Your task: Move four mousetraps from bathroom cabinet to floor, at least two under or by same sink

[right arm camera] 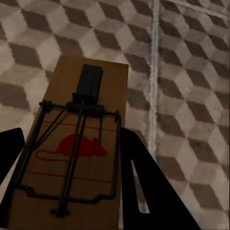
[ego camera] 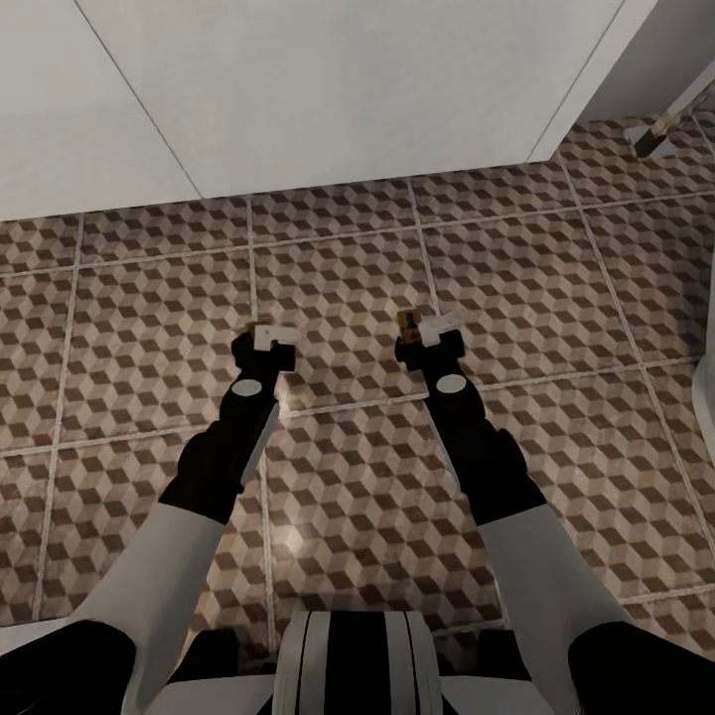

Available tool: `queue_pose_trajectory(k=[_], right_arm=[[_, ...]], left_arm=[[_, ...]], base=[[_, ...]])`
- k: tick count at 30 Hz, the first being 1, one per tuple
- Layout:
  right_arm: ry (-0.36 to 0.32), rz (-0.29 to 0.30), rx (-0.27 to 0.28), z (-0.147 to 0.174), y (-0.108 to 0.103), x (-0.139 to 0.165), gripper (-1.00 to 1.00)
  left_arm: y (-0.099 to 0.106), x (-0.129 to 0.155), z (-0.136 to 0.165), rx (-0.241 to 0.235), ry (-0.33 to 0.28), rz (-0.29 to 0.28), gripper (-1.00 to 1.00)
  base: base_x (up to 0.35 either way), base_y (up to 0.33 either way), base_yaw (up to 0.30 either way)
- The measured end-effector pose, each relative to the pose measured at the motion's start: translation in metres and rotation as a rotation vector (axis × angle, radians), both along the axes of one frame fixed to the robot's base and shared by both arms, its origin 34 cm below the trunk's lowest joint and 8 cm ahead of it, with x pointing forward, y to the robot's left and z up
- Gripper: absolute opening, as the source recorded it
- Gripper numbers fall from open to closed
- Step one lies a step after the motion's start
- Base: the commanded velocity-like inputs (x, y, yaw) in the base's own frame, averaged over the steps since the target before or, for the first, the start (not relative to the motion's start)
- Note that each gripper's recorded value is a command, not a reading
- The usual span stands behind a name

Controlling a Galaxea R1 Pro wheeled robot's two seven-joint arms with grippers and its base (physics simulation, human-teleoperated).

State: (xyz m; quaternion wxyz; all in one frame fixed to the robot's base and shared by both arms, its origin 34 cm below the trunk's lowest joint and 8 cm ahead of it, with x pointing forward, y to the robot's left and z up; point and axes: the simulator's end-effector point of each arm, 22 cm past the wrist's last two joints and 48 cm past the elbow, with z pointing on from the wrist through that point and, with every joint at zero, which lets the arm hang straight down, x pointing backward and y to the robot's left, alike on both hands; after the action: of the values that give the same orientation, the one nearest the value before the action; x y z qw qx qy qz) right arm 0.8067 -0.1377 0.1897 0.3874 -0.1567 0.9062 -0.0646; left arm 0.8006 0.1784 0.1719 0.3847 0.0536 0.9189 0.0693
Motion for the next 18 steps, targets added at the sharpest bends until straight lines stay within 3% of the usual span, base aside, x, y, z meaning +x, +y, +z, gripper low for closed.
queue_pose_trajectory(k=[2, 6, 13, 18], right_arm=[[0.0, 0.01, -0.018, -0.002, -0.001, 0.008, -1.0], [0.014, 0.025, -0.042, -0.009, -0.001, 0.023, -1.0], [0.033, 0.063, -0.088, -0.022, -0.002, 0.069, -1.0], [0.032, 0.074, -0.079, -0.027, 0.0, 0.076, -1.0]], left_arm=[[0.0, -0.014, -0.023, 0.005, 0.035, -0.004, -1.0], [-0.001, -0.025, -0.04, 0.01, 0.067, -0.007, -1.0], [-0.004, -0.03, -0.055, 0.017, 0.106, -0.011, -1.0], [0.0, -0.024, -0.055, 0.021, 0.101, -0.006, -1.0]], base=[[0.0, 0.0, 0.0], [0.0, 0.0, 0.0], [0.0, 0.0, 0.0], [0.0, 0.0, 0.0]])
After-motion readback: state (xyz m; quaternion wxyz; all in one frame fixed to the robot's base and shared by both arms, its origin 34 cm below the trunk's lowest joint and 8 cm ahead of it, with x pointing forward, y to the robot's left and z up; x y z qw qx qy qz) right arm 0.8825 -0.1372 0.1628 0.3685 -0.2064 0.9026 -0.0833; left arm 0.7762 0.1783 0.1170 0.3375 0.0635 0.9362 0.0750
